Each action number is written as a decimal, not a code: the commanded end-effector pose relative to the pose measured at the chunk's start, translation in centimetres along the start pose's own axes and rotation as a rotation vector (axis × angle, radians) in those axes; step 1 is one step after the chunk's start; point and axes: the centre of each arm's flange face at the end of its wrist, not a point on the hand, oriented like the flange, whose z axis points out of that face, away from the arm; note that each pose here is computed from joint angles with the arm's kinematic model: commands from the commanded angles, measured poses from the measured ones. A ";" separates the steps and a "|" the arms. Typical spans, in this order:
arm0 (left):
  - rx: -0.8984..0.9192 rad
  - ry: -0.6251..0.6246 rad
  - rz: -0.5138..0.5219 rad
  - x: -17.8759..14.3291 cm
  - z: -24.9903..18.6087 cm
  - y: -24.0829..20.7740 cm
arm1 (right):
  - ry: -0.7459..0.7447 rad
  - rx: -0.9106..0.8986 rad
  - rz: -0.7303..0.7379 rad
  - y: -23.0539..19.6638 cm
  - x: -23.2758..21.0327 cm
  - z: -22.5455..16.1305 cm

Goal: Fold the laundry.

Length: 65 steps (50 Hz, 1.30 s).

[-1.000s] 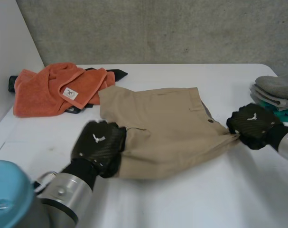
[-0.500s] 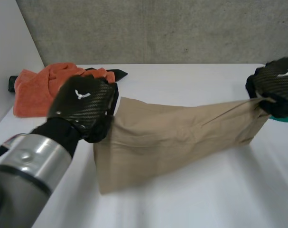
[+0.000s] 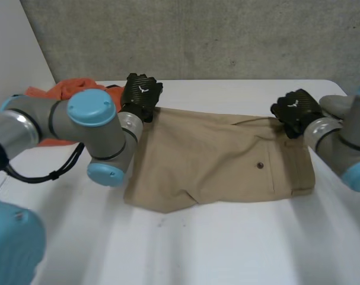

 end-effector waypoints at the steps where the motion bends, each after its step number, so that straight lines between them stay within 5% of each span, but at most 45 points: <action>1: 0.029 -0.012 0.013 0.9 1.5 1.4 | 0.093 0.060 -0.016 1.4 -0.9 3.2; 7: 0.073 -0.025 0.002 1.3 1.0 -0.1 | 0.173 -0.011 0.010 0.1 0.1 1.9; 14: 0.076 -0.025 -0.031 -0.9 -2.2 -4.2 | -0.001 -0.133 0.168 -2.2 0.3 -4.7; 20: 0.012 0.020 -0.111 -1.1 -6.3 -4.8 | -0.154 -0.314 0.311 2.1 -0.5 -8.4; 25: -0.038 0.048 -0.160 -0.7 -8.6 -4.0 | -0.170 -0.285 0.331 3.9 -1.2 -8.8; 37: -0.079 0.077 -0.187 0.3 -9.8 -3.3 | -0.025 -0.247 0.234 7.6 -0.9 -6.5; 42: -0.049 0.066 -0.189 -0.6 -10.4 -4.8 | 0.122 -0.252 0.093 6.7 2.5 -7.2; 51: -0.013 0.036 -0.198 -2.3 -11.6 -6.7 | 0.147 -0.212 -0.167 5.3 4.0 -7.2; 55: -0.003 0.030 -0.207 -2.9 -12.3 -7.3 | 0.074 0.044 -0.232 -1.0 0.8 -6.9; 58: -0.002 0.021 -0.222 -3.3 -12.6 -7.5 | -0.120 0.330 -0.282 -6.7 -5.7 -8.3; 65: -0.007 0.018 -0.236 -3.4 -13.3 -7.4 | -0.501 0.490 -0.292 -7.7 -16.9 -12.0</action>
